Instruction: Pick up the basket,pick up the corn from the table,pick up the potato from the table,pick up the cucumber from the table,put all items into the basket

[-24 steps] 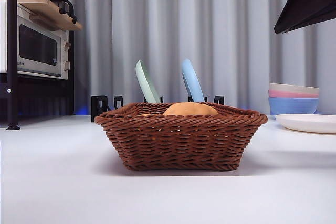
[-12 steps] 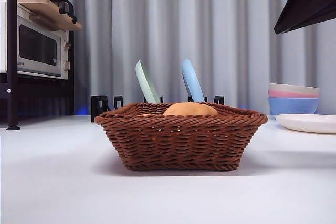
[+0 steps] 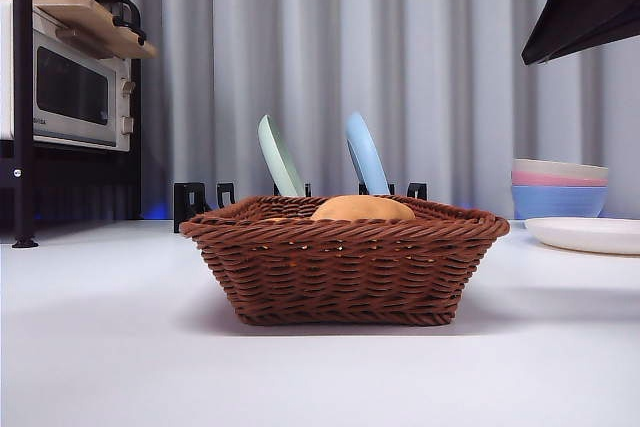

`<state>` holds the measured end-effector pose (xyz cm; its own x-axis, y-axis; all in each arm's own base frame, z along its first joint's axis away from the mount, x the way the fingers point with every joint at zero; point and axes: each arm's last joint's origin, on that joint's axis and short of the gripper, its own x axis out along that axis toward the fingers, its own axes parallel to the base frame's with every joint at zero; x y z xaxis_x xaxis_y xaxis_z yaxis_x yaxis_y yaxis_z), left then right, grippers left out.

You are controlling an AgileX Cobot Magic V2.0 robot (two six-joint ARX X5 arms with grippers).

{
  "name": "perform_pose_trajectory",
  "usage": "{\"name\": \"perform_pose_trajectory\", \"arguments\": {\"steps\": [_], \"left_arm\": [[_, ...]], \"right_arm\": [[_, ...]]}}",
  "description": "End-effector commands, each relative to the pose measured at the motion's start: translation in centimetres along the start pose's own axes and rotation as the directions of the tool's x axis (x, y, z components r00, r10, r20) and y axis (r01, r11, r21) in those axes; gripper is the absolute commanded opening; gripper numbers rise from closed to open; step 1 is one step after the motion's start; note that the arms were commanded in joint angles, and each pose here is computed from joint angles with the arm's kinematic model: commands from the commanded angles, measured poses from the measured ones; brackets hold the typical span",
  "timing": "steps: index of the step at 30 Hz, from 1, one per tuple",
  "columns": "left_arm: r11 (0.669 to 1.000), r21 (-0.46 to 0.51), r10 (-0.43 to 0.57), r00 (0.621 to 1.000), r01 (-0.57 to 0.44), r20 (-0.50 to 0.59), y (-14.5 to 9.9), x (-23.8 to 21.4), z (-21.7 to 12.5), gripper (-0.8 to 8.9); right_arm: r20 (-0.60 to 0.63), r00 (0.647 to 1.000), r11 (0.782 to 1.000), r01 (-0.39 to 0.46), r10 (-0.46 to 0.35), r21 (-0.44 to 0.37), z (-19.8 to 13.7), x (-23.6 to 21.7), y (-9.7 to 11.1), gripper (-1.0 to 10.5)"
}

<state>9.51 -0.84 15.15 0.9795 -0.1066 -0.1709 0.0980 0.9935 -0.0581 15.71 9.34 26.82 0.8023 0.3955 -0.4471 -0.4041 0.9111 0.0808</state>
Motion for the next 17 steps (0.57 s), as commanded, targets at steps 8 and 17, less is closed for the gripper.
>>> {"name": "perform_pose_trajectory", "arguments": {"steps": [8, 17], "left_arm": [[1.0, -0.021, 0.005, 1.0, -0.006, -0.015, 0.1, 0.1, -0.5, -0.03], [1.0, -0.021, 0.005, 1.0, -0.006, -0.015, 0.1, 0.1, -0.5, -0.03]], "right_arm": [[0.001, 1.0, 1.0, 0.003, -0.003, 0.008, -0.1, 0.1, 0.0, 0.0], [0.015, 1.0, 0.999, 0.028, -0.028, -0.027, -0.1, -1.0, -0.3, 0.0]]}}
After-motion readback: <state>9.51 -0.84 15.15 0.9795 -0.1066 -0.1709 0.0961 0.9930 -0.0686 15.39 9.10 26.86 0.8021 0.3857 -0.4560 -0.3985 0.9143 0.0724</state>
